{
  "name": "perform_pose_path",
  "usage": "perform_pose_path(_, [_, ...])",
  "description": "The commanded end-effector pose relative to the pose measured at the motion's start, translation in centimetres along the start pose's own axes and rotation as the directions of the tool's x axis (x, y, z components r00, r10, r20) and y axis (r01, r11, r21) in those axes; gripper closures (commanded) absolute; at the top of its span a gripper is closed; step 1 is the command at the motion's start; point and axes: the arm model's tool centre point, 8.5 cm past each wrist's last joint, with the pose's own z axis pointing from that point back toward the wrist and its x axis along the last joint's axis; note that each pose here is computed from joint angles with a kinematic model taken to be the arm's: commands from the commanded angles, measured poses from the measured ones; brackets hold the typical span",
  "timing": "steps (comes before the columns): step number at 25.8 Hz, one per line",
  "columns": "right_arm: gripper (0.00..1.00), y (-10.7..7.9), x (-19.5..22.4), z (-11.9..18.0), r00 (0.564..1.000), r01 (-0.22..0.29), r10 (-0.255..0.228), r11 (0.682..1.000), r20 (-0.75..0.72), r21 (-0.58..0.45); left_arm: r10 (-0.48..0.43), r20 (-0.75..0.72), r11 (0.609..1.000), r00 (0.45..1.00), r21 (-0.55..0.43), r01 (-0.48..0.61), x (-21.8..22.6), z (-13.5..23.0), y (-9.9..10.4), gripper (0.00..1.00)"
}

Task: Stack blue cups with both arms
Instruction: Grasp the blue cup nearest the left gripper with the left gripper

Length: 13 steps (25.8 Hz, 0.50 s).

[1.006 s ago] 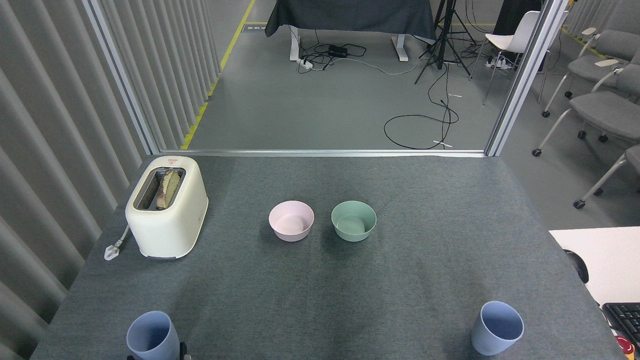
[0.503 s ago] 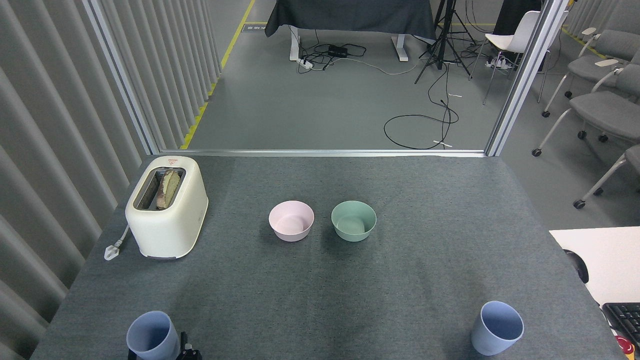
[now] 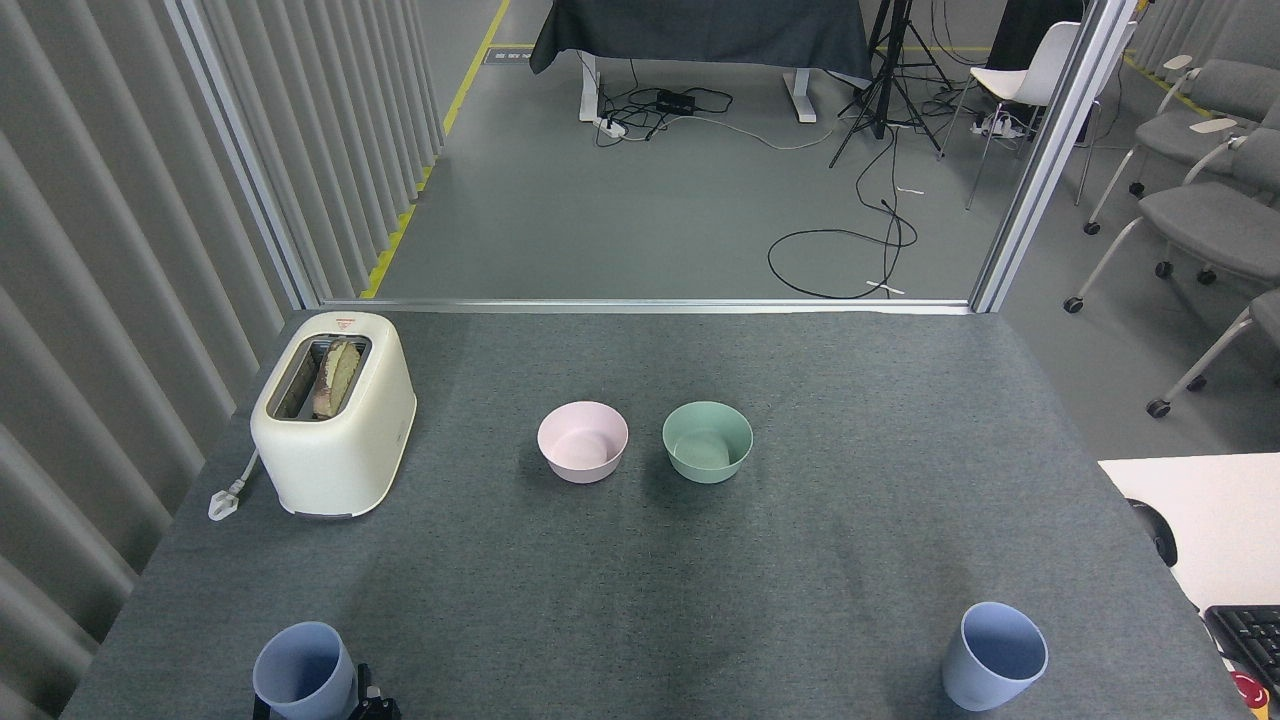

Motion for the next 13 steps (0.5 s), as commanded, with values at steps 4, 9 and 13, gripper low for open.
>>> perform_pose_path(4, [0.00, 0.00, 0.10, -0.02, 1.000, 0.001, -0.001, 1.000, 0.003, -0.001, -0.007, -0.040, 1.000, 0.999, 0.002, 0.007, -1.28, -0.76, 0.00, 0.01])
perform_pose_path(9, [0.00, 0.01, 0.16, -0.03, 1.000, 0.002, -0.002, 1.000, 0.004, -0.001, -0.003, -0.029, 1.000, 1.000, 0.005, 0.003, -1.17, -0.66, 0.11, 0.15])
perform_pose_path(13, [0.00, 0.00, 0.10, -0.02, 1.000, 0.001, -0.001, 1.000, 0.003, -0.001, -0.001, -0.020, 1.000, 1.000, 0.007, 0.001, -1.11, -0.45, 0.18, 0.31])
